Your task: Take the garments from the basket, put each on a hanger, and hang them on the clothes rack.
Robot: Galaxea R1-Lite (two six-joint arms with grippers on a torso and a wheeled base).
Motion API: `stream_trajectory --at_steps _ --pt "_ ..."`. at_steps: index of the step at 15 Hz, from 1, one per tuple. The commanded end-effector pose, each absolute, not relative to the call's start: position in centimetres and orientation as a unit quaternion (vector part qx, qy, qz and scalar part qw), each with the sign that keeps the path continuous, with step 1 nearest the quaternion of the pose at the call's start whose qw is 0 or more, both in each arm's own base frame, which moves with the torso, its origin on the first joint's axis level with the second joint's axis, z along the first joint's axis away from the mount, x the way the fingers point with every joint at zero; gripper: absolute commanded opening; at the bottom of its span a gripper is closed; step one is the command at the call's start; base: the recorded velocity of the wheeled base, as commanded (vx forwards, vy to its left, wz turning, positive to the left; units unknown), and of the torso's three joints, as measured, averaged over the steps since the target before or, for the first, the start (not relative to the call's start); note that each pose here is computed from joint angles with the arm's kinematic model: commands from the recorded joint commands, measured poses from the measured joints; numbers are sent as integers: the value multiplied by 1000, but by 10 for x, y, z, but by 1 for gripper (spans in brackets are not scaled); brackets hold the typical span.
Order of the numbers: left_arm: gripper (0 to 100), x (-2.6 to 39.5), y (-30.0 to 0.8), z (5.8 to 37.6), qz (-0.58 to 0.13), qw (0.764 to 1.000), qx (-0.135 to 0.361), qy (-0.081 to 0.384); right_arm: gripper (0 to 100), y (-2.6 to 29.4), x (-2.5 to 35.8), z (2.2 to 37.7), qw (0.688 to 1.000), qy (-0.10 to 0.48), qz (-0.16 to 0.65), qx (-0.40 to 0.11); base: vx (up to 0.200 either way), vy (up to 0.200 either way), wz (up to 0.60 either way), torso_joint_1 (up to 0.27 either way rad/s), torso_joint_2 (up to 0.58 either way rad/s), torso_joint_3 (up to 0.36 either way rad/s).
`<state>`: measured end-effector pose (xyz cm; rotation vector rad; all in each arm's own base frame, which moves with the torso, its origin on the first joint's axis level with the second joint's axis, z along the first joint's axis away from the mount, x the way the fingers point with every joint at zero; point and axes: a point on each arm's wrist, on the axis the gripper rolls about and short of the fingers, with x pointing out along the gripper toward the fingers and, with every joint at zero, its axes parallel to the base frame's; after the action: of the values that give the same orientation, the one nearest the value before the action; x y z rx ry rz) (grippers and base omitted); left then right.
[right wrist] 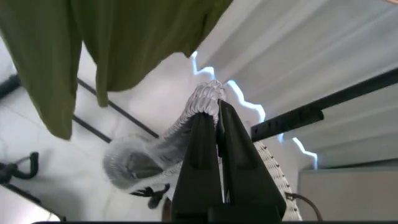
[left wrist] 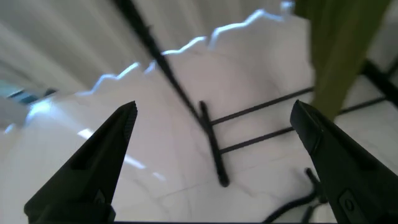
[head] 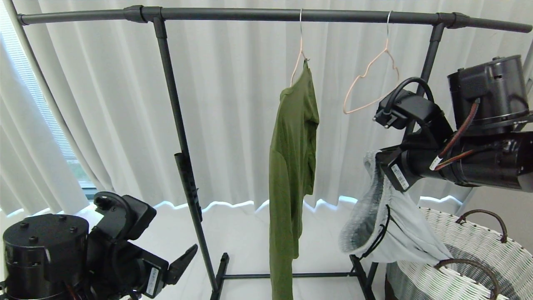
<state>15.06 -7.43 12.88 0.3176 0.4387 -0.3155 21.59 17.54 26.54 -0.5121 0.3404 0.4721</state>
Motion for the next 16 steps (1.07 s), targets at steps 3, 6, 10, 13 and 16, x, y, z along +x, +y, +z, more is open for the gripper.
stream_trajectory --at_steps 3,6,10,13,16 --pt "100 150 -87 130 -261 932 134 212 0 203 208 268 920 153 269 -241 0 0 0 0 0 0" --pt "100 160 -122 144 -331 917 63 212 0 208 197 272 921 148 285 -222 0 0 0 0 0 0" --pt "100 172 -187 171 -390 895 -41 213 0 216 183 276 916 138 308 -217 0 0 0 0 0 0" --pt "100 184 -225 139 -406 876 -20 260 0 214 177 281 920 135 312 -196 0 0 0 0 0 0" --pt "100 206 -250 101 -400 873 -13 278 0 211 174 285 923 132 312 -181 0 0 0 0 0 0"
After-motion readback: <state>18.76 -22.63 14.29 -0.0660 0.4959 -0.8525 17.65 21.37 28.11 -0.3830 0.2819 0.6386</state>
